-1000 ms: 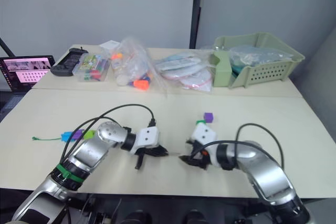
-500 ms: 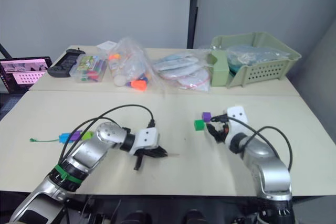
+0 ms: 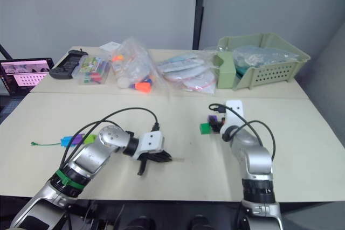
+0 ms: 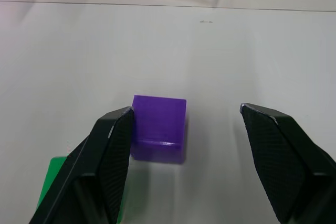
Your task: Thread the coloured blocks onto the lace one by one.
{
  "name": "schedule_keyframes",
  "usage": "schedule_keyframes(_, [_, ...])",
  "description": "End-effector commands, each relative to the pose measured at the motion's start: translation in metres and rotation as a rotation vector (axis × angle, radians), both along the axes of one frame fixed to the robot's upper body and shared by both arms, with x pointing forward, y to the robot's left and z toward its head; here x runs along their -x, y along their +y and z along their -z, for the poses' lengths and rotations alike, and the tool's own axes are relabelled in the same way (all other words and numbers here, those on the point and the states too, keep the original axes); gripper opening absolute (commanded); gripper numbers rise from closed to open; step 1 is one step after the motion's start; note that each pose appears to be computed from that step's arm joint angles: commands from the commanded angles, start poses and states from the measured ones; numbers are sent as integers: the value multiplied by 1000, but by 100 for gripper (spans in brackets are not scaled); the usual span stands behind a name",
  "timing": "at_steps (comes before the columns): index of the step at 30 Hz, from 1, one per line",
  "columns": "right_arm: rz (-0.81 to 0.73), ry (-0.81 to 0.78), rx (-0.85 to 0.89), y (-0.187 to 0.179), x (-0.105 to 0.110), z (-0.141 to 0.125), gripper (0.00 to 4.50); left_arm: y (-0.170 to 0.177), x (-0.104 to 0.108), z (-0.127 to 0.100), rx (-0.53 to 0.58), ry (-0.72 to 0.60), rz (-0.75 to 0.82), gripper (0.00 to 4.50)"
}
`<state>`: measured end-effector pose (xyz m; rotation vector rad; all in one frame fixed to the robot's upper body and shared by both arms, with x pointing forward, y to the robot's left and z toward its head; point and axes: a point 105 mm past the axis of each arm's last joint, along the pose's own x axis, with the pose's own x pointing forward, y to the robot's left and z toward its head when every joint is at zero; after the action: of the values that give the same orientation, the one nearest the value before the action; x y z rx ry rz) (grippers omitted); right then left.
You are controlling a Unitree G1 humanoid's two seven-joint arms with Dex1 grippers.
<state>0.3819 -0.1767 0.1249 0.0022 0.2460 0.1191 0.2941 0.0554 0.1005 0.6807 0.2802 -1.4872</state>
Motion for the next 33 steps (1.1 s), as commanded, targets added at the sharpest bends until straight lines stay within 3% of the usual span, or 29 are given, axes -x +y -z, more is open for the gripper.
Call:
schedule_keyframes(1, [-5,-32,10,2,-6,-7,339,-5,4,-9,33,-23,22,0])
schedule_keyframes(27, [-61,-75,-11,20,-4,-30,339,-4,5,-9,37,-18,9,0])
schedule_keyframes(33, [-69,-53,-11,24,-3,-23,339,-4,5,-9,36,-17,7,0])
